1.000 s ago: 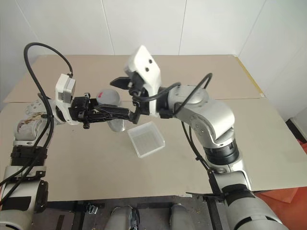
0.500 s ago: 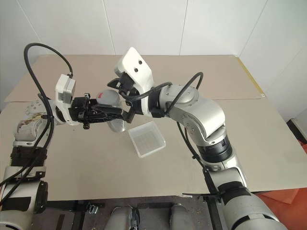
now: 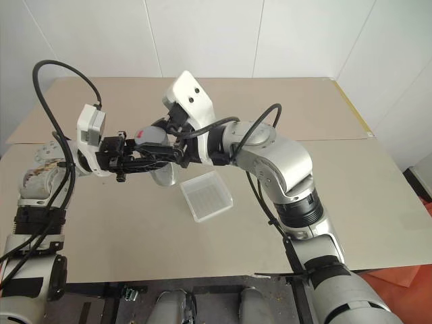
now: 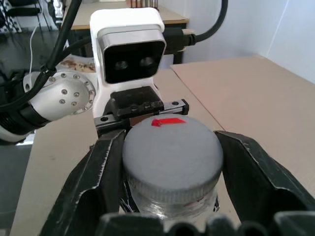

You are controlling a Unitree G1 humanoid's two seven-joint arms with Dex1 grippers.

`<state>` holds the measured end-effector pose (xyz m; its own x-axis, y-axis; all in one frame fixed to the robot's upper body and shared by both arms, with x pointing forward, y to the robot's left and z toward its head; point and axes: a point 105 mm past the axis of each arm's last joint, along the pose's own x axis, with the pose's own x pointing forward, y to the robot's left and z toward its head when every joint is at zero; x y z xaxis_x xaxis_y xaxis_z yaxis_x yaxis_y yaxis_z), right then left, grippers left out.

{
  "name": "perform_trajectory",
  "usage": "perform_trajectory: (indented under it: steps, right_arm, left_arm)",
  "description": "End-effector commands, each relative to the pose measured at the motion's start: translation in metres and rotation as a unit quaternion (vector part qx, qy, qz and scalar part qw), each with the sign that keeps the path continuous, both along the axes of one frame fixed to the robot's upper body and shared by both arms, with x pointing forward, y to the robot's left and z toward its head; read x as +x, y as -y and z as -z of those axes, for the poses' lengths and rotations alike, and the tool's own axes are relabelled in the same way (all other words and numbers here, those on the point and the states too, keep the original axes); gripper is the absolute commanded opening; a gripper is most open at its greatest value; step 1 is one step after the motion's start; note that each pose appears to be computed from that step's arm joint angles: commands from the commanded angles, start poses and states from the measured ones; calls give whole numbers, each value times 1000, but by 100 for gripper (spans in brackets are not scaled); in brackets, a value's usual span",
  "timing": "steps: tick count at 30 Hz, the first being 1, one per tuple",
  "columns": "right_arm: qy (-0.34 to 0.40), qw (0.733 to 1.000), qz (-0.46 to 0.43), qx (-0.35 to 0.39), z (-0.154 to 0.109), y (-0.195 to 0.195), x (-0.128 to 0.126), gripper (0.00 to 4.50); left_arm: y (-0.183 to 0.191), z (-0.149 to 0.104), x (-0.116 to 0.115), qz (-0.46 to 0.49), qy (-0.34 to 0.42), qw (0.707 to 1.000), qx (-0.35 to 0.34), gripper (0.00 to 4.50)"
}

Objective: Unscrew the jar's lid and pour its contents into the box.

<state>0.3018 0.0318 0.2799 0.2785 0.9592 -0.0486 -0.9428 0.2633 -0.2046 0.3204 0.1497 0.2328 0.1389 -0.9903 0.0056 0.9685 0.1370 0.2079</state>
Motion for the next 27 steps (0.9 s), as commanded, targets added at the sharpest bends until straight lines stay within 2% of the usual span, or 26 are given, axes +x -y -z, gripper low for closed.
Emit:
perform_trajectory:
  steps: [1,4,9,11,13,16,19,23,27]
  right_arm:
    - [9,999,-4,40,-25,5,-3,290]
    - [-13,998,-1,61,-31,8,-1,290]
    - [-96,984,-24,145,-54,23,2,290]
    - [-101,981,-12,163,-58,33,6,290]
    - [-65,986,46,150,-51,45,15,290]
    - [-6,985,145,94,-24,70,31,290]
    - [10,970,242,16,23,109,45,290]
    - [-15,933,355,-55,86,162,55,290]
    - [-55,903,411,-115,144,192,58,290]
  left_arm:
    - [-1,-9,-5,2,27,1000,2,199]
    - [-1,-8,-5,4,26,1000,3,199]
    - [0,-6,-6,8,25,1000,6,199]
    - [1,-6,-6,8,25,1000,5,199]
    - [1,-6,-5,6,25,1000,4,199]
    - [-1,-7,-3,1,27,1000,2,199]
    - [-3,-7,-3,-7,28,1000,1,199]
    - [-5,-7,-3,-22,33,999,-5,199]
    - [-5,-7,-1,-30,36,999,-7,199]
